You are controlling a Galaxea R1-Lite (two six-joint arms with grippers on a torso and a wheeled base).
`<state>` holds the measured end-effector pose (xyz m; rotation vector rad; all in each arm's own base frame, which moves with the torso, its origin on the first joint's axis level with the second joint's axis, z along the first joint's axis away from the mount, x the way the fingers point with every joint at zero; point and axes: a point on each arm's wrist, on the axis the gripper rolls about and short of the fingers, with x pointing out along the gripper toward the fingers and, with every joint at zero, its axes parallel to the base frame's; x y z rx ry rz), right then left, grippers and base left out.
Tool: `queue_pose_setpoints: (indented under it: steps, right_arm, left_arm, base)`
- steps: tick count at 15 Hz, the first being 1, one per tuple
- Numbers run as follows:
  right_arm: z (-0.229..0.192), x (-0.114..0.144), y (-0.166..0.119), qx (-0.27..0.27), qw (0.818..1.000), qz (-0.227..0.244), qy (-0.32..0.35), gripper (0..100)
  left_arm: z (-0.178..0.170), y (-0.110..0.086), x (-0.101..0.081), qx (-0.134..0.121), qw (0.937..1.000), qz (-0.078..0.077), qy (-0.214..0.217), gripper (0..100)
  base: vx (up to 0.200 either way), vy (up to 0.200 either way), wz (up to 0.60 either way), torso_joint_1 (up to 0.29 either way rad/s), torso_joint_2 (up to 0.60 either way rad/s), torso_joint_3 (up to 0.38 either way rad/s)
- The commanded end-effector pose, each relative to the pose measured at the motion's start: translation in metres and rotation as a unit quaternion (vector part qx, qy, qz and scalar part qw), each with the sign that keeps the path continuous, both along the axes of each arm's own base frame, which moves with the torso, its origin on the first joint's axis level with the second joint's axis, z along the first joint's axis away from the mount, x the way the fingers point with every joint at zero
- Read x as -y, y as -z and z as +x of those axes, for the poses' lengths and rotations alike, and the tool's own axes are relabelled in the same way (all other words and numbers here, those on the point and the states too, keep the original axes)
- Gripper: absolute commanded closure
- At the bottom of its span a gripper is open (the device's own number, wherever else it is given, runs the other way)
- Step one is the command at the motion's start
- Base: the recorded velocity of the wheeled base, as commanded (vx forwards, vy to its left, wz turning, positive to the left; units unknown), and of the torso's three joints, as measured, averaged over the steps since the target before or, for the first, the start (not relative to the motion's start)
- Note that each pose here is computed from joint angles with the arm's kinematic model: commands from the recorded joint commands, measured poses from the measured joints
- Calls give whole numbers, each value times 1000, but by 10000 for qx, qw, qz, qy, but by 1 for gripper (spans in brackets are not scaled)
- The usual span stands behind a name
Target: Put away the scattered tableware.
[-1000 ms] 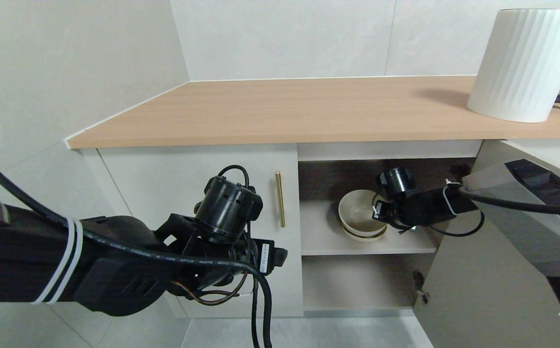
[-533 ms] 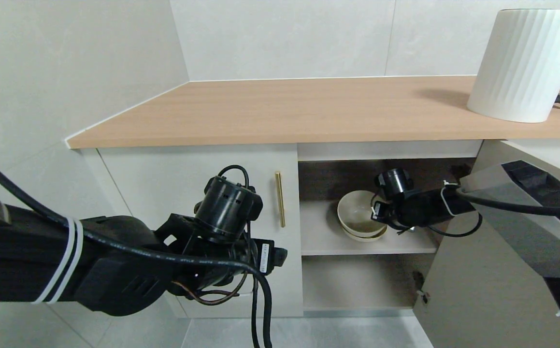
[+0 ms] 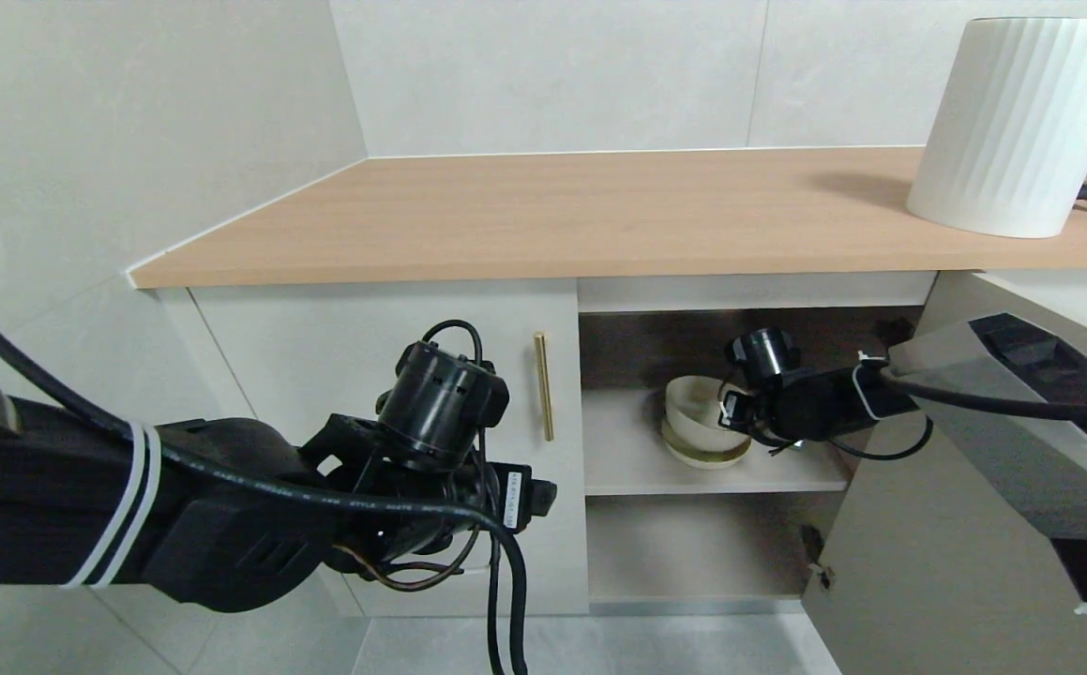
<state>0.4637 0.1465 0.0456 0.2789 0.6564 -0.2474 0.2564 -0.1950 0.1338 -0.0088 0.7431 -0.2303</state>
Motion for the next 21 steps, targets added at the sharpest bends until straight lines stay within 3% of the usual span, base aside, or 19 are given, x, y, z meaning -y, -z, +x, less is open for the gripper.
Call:
queue_pose_setpoints:
  steps: [1,5,8,11,13,18,20,21]
  right_arm:
    - [0,0,-1,3,10000,5,-3,0]
    - [-19,-8,-17,-45,9999,11,-161,0]
    - [-54,-16,-36,-171,9991,-43,-390,0]
    - [-112,-11,-69,-264,9959,-148,-857,0]
    - [-153,-2,-85,-264,9931,-181,-1130,0]
    - [-221,29,-79,-277,9831,-403,-1763,0]
    - [-246,41,-88,-167,9810,-222,-1920,0]
    - [-254,44,-91,-125,9790,-117,-2033,0]
  left_arm:
    - [0,0,0,-4,10000,2,-7,0]
    - [3,0,-4,4,10000,3,-70,0]
    - [3,-2,-6,22,10000,-11,-93,0]
    - [-11,-12,-19,97,9998,-49,-138,0]
    - [-25,-22,-30,225,9996,-107,-129,0]
    - [-46,-20,-47,151,9997,-76,-154,0]
    - [-65,-31,-60,146,9995,-268,11,0]
    - [-69,-34,-63,154,9994,-293,39,0]
  base:
    - [0,0,0,0,0,0]
    - [0,0,0,0,0,0]
    - [0,0,0,0,0,0]
    - [0,0,0,0,0,0]
    - [0,0,0,0,0,0]
    - [0,0,0,0,0,0]
    - [0,0,0,0,0,0]
    - [0,0,0,0,0,0]
